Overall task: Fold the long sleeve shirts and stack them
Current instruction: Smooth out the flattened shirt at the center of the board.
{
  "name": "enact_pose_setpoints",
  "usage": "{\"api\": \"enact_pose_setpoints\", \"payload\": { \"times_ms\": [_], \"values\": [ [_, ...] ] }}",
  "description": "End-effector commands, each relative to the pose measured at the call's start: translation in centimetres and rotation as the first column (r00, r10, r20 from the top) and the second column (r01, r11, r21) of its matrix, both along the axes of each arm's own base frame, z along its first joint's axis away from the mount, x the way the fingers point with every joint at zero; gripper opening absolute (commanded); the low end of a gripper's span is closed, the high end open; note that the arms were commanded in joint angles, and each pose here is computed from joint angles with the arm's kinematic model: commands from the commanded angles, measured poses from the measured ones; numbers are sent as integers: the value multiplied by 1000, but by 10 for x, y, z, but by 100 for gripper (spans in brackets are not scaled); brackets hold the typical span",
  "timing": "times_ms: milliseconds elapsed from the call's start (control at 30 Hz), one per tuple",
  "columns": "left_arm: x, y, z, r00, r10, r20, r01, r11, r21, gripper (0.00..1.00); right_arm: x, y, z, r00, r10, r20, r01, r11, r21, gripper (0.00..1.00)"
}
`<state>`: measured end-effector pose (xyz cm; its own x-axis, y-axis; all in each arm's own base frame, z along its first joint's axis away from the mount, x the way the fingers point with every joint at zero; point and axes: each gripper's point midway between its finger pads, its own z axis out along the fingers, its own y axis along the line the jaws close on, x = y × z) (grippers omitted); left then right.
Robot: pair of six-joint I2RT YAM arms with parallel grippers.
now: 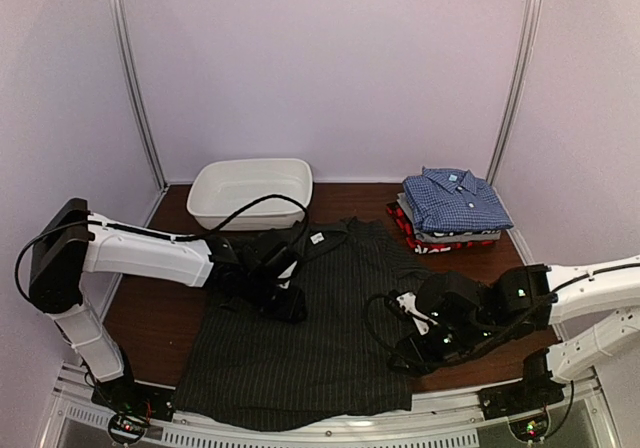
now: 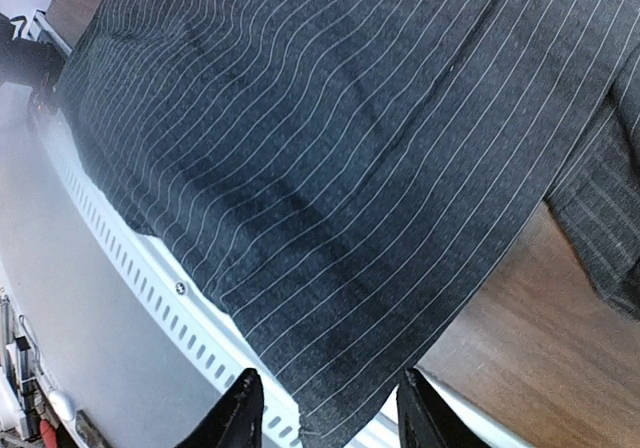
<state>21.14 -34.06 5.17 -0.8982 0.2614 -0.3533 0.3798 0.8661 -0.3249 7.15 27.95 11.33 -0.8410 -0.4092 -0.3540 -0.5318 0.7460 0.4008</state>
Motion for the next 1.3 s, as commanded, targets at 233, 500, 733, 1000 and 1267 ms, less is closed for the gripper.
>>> {"api": "enact_pose_setpoints", "payload": {
  "times_ms": [233, 500, 733, 1000, 1267],
  "values": [
    [8, -13, 7, 1000, -19, 19, 20, 999, -41, 46, 20, 28, -35, 999, -11, 44, 12, 1000, -20, 41],
    [3, -3, -4, 1000, -12, 5, 12, 1000, -12, 46, -8, 17, -95, 998, 19, -62, -25, 995, -97, 40],
    [-10, 11, -14, 999, 10, -36, -10, 1000, -15, 46, -34, -2, -104, 994, 41, -97, -55, 987, -148, 41],
    [-16, 18, -9, 999, 36, -38, -38, 998, -48, 46, 7, 15, -53, 998, -38, 43, 40, 997, -64, 44],
    [21, 17, 12, 988, 123, 88, -122, 992, -22, 46, 104, 48, -10, 961, -226, 161, 200, 966, 163, 45]
  ]
}}
